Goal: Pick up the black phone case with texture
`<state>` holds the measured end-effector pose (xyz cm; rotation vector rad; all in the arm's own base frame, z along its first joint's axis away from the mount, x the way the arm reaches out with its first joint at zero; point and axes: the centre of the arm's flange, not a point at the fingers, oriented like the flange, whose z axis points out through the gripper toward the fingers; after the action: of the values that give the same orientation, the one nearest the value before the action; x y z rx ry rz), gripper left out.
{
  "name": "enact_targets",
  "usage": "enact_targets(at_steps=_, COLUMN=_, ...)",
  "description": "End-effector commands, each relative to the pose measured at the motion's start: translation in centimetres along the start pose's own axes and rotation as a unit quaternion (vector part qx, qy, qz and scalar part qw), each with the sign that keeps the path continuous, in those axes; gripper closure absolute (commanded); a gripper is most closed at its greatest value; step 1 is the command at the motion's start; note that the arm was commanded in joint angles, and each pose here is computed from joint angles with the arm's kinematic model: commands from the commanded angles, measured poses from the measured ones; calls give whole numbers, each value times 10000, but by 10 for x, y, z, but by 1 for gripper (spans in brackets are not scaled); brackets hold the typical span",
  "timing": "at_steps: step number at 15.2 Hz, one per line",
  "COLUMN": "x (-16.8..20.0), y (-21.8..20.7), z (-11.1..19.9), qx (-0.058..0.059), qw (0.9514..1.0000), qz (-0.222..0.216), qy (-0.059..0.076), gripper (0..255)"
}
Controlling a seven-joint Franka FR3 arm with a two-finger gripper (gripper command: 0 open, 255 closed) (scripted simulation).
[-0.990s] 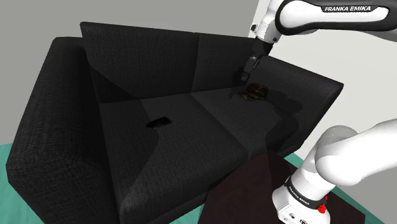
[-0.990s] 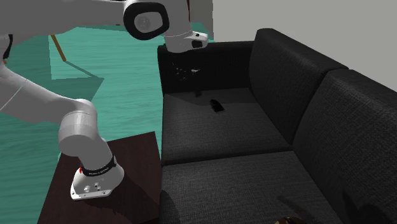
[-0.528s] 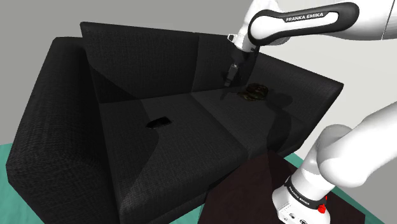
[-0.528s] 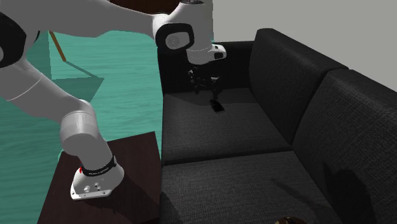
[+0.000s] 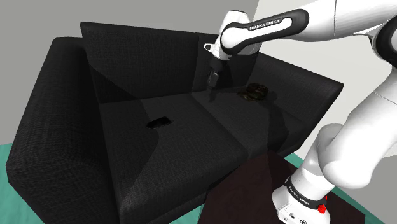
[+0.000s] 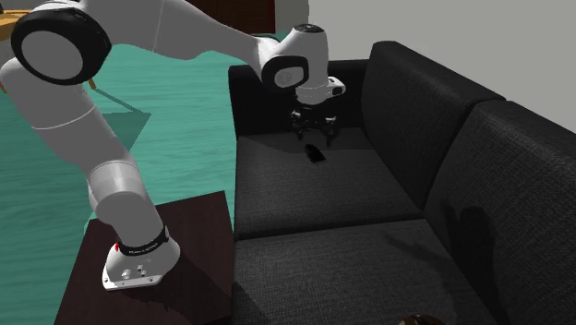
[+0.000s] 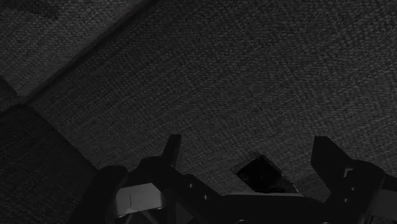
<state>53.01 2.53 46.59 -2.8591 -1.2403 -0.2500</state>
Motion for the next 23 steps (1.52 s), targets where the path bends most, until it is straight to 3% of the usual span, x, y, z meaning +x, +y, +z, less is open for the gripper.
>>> enact_targets(at_steps=1, x=20, y=0, z=20, qx=70, qw=9994, qz=-345, qy=27, gripper=0)
enact_targets(at_steps=5, x=58, y=0, z=55, qx=211, qw=9948, qz=-998, qy=71, gripper=0)
enact_targets(at_steps=10, x=106, y=-9, z=99, qx=386, qw=9827, qz=-1808, qy=125, gripper=0)
enact_targets(at_steps=15, x=151, y=-27, z=142, qx=559, qw=9637, qz=-2605, qy=178, gripper=0)
enact_targets(at_steps=21, x=202, y=-60, z=191, qx=760, qw=9319, qz=-3537, qy=241, gripper=0)
enact_targets(at_steps=23, x=201, y=-60, z=197, qx=761, qw=9317, qz=-3542, qy=241, gripper=0)
